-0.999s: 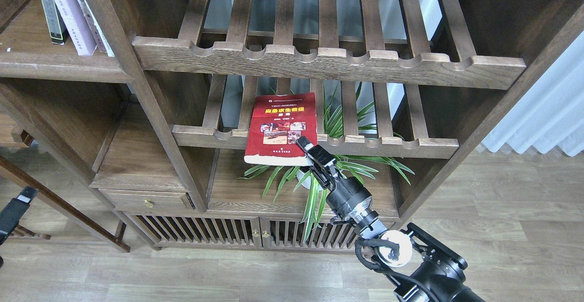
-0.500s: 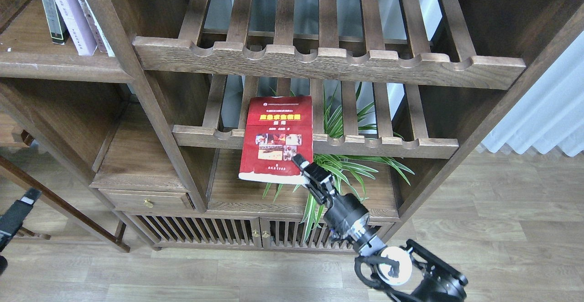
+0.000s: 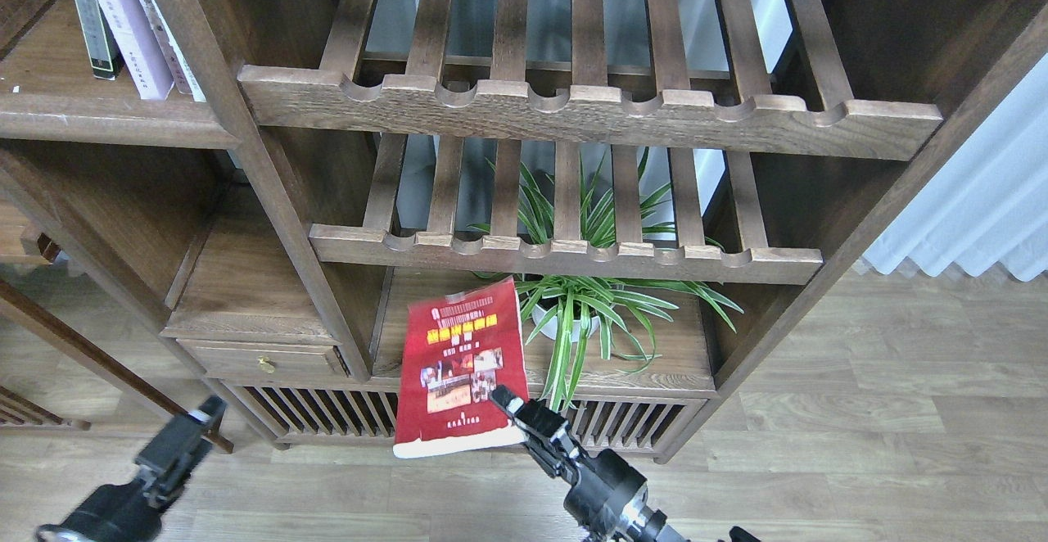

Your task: Organize books on shelf

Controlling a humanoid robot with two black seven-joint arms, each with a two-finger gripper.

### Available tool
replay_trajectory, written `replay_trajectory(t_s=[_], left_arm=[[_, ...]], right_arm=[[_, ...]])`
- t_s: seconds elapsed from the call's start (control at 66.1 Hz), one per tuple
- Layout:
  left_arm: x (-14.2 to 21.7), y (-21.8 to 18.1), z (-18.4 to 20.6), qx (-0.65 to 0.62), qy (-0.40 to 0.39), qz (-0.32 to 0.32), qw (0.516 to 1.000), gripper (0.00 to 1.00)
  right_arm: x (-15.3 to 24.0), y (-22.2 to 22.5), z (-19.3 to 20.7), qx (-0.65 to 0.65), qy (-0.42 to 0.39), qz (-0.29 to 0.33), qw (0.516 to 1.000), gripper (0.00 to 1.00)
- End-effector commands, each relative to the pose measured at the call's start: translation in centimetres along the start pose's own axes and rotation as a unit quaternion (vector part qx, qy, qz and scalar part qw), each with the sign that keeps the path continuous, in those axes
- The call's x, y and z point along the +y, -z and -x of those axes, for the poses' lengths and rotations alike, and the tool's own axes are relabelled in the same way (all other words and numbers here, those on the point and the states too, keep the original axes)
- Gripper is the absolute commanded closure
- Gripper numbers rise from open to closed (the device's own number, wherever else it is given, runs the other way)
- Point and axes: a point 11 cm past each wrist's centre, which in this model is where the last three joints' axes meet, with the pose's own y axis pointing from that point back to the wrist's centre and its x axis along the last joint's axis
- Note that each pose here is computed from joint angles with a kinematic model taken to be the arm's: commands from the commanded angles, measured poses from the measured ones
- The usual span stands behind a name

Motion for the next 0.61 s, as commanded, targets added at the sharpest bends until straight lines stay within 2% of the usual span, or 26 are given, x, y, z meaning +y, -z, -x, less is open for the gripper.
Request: replay_trajectory(t_s=[0.0,0.182,0.59], left_arm=[[-0.8,1.9,0.2,0.007,0.005,-0.028,1.000,0.01],[-2.1,4.3,1.0,0.021,0.020,-0.050,0.998,0.01],[-4.4,10.2,2.6,0.057,0.049,-0.102,0.992,0.05]], right_arm=[[0.3,-1.1,-0.3,-0.005,-0.004,0.019,1.000,0.95],[0.6,-2.8,-0.5,-0.012,-0.008,0.052,0.999,0.95],[0.9,-3.4,-0.7,-0.017,-0.011,0.059,0.998,0.95]])
